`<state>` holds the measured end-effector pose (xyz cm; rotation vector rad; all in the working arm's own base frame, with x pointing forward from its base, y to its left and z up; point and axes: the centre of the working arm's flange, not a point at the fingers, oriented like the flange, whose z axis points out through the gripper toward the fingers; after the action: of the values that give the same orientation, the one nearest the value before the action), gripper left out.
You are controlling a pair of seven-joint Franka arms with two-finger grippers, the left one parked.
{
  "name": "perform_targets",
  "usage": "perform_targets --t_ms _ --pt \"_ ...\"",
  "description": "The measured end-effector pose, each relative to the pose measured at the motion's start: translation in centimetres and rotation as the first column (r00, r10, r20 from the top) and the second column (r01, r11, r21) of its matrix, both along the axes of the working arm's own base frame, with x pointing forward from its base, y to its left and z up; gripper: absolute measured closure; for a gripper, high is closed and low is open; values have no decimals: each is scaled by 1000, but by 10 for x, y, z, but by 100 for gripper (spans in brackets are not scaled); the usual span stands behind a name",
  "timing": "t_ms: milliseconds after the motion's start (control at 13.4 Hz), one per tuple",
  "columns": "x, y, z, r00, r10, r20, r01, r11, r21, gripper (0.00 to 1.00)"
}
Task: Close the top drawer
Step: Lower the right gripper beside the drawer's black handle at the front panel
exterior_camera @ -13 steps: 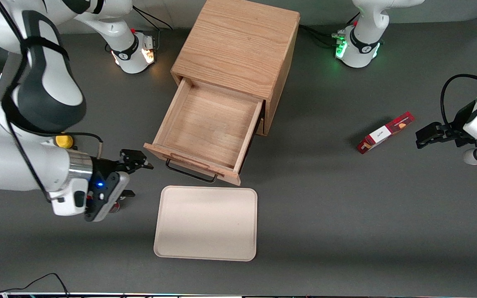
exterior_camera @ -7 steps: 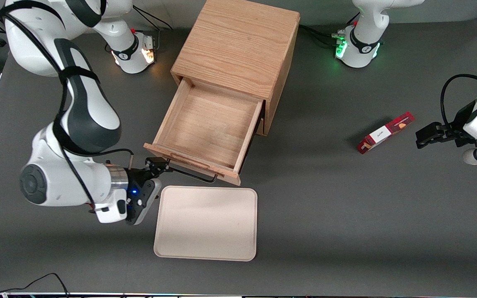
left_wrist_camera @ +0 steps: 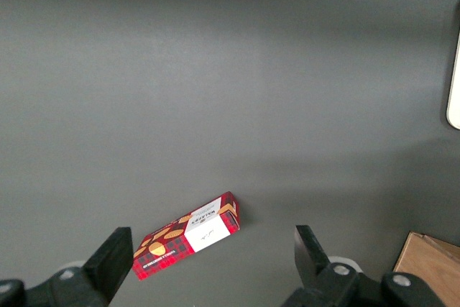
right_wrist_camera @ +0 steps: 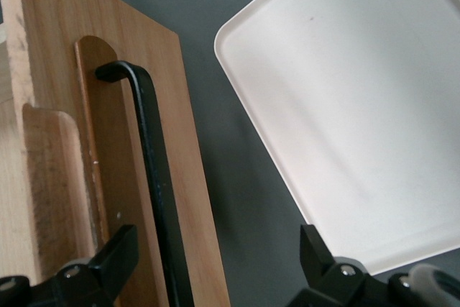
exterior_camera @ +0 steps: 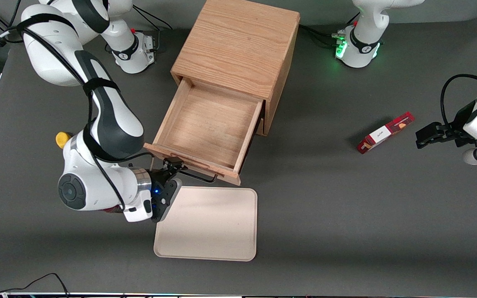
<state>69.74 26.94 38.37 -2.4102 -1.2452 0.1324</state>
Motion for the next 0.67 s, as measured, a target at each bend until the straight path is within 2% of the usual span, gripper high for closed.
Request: perform_targets --t_ms 299,523,673 --pt "-3 9 -10 999 31 11 -30 998 -54 0" --pt "-3 12 -16 999 36 12 -35 997 -63 0" --pt "-2 11 -19 1000 26 14 -25 996 -87 0"
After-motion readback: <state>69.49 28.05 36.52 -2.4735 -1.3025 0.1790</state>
